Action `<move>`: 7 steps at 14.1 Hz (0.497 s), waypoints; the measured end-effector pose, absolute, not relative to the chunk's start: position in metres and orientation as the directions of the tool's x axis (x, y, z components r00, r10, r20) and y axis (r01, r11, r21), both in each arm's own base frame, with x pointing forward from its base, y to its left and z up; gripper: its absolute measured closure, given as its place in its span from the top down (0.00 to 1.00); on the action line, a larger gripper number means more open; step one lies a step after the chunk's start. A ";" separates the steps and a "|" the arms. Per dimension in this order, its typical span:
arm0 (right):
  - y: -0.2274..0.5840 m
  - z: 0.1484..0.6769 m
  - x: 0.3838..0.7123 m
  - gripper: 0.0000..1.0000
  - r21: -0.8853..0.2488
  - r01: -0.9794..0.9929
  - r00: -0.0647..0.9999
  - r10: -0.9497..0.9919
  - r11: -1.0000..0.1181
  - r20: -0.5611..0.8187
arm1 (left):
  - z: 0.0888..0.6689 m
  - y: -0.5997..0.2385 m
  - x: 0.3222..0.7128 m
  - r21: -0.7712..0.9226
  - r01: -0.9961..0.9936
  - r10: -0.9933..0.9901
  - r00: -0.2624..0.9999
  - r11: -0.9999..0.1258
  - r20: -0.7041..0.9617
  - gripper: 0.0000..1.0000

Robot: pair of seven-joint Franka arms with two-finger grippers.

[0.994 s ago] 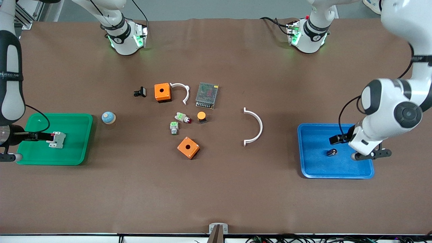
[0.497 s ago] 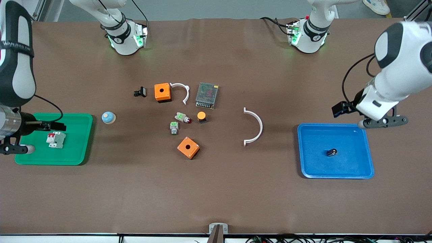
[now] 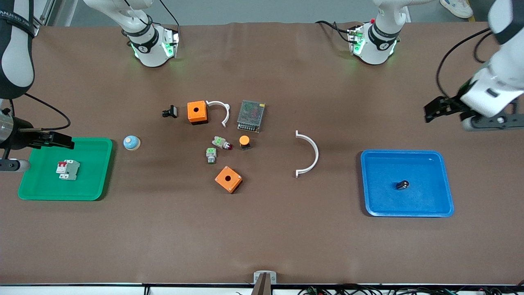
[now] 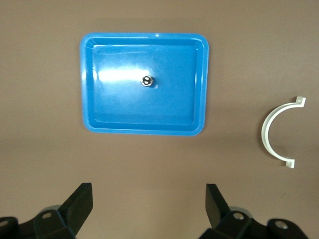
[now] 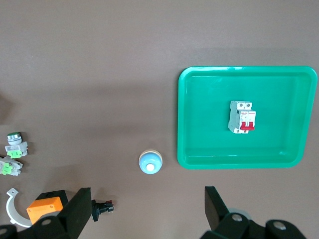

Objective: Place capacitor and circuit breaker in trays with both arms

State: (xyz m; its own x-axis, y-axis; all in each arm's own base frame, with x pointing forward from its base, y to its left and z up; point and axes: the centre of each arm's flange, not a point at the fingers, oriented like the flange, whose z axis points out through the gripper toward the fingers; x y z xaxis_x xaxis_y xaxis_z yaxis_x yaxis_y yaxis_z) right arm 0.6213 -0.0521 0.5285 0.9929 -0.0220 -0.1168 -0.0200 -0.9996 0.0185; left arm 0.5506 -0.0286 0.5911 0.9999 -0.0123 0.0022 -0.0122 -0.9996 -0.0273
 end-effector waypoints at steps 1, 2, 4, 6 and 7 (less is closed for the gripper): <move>-0.052 0.529 0.621 1.00 0.019 -0.020 0.993 -0.022 -1.000 -0.115 | 0.605 -0.019 0.551 -0.025 -0.016 -0.016 1.000 -1.000 0.016 1.00; -0.052 0.530 0.622 1.00 0.019 -0.021 0.994 -0.022 -1.000 -0.111 | 0.616 -0.015 0.551 -0.024 -0.013 -0.014 0.999 -1.000 0.030 1.00; -0.052 0.540 0.624 1.00 0.021 -0.020 0.996 -0.022 -1.000 -0.086 | 0.628 -0.016 0.551 -0.023 -0.015 -0.016 0.999 -1.000 0.046 1.00; -0.052 0.549 0.626 1.00 0.022 -0.020 0.998 -0.021 -1.000 -0.066 | 0.626 -0.022 0.554 -0.018 -0.025 -0.026 0.999 -1.000 0.043 1.00; -0.052 0.551 0.626 1.00 0.022 -0.020 0.998 -0.021 -1.000 -0.063 | 0.624 -0.025 0.557 -0.015 -0.032 -0.033 0.999 -0.999 0.041 1.00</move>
State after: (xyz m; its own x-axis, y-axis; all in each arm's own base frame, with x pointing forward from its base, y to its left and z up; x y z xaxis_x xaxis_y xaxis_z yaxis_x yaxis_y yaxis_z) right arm 0.6259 -0.0521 0.5506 0.9978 -0.0215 -0.0628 -0.0201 -0.9995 0.0224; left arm 0.5571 -0.0253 0.6240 0.9986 -0.0328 0.0410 -0.0321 -0.9994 -0.0153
